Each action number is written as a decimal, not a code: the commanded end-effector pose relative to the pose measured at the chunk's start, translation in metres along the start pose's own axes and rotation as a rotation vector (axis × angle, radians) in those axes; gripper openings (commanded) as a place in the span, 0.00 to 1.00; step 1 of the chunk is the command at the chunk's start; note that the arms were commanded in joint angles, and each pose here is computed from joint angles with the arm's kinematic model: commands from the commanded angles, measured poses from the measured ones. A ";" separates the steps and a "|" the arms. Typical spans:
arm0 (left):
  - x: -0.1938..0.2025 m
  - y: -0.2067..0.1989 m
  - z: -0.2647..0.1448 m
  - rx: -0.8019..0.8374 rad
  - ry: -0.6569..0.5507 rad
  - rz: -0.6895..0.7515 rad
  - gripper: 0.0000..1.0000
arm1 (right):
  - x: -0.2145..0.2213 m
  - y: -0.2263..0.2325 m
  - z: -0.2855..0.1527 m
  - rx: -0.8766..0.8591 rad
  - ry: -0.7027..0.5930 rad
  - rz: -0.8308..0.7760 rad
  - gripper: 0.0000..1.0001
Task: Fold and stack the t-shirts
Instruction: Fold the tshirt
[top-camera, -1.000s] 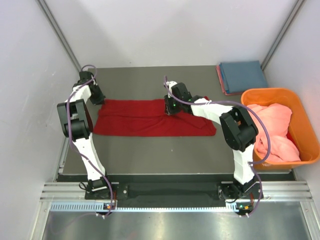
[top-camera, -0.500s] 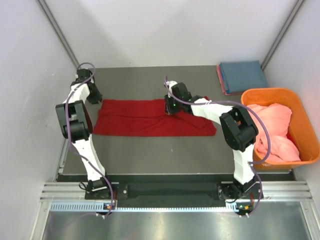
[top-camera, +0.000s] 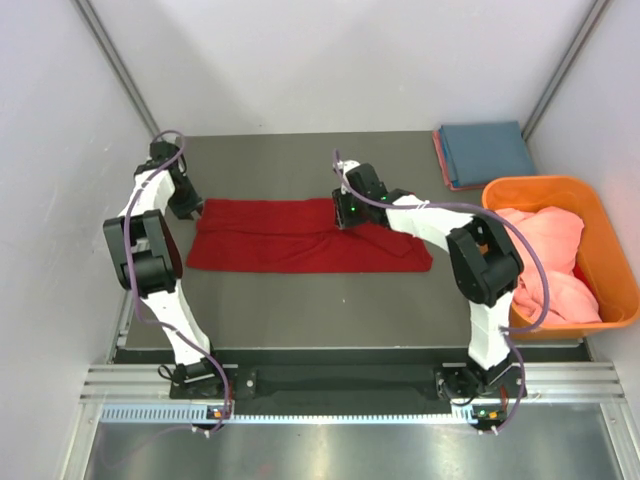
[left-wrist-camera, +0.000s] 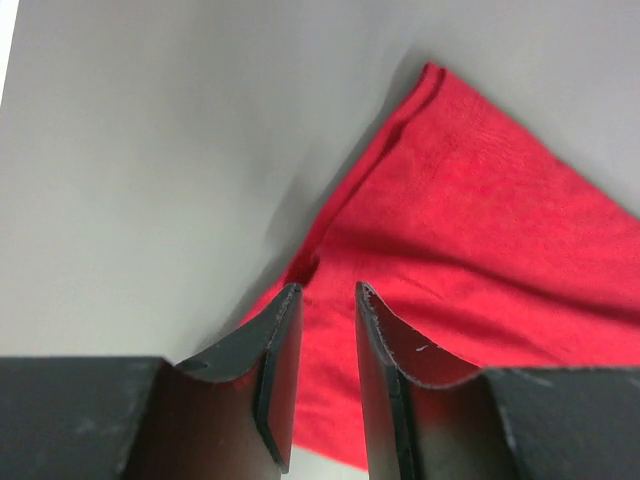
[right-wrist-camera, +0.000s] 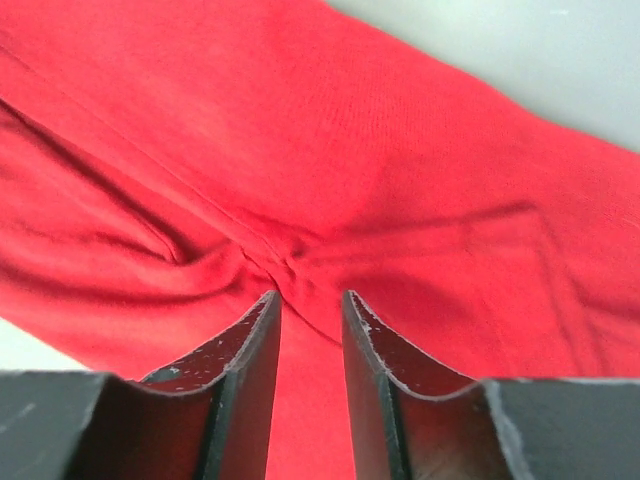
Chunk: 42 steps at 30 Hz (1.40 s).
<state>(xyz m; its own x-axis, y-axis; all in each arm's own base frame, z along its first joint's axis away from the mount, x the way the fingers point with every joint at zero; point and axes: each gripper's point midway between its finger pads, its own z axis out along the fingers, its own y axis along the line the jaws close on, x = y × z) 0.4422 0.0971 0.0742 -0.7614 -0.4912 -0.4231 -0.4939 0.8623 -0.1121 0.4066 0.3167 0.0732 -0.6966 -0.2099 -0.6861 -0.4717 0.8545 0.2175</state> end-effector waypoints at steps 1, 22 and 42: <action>-0.013 -0.003 -0.037 0.027 -0.067 -0.021 0.33 | -0.039 -0.024 -0.057 0.102 -0.098 0.027 0.32; 0.026 -0.028 -0.031 0.250 -0.015 -0.141 0.31 | 0.057 -0.138 -0.078 0.013 0.300 -0.063 0.38; 0.020 -0.007 -0.029 0.159 -0.046 -0.152 0.31 | 0.069 -0.146 -0.070 -0.001 0.331 -0.041 0.17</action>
<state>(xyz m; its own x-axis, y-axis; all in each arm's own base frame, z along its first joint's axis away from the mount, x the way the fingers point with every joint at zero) 0.4121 0.0694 0.0724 -0.7002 -0.6127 -0.3665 -0.5300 0.7900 -0.3081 0.3726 0.1433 0.0254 -0.8330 -0.4028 -0.3793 -0.5026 0.8376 0.2140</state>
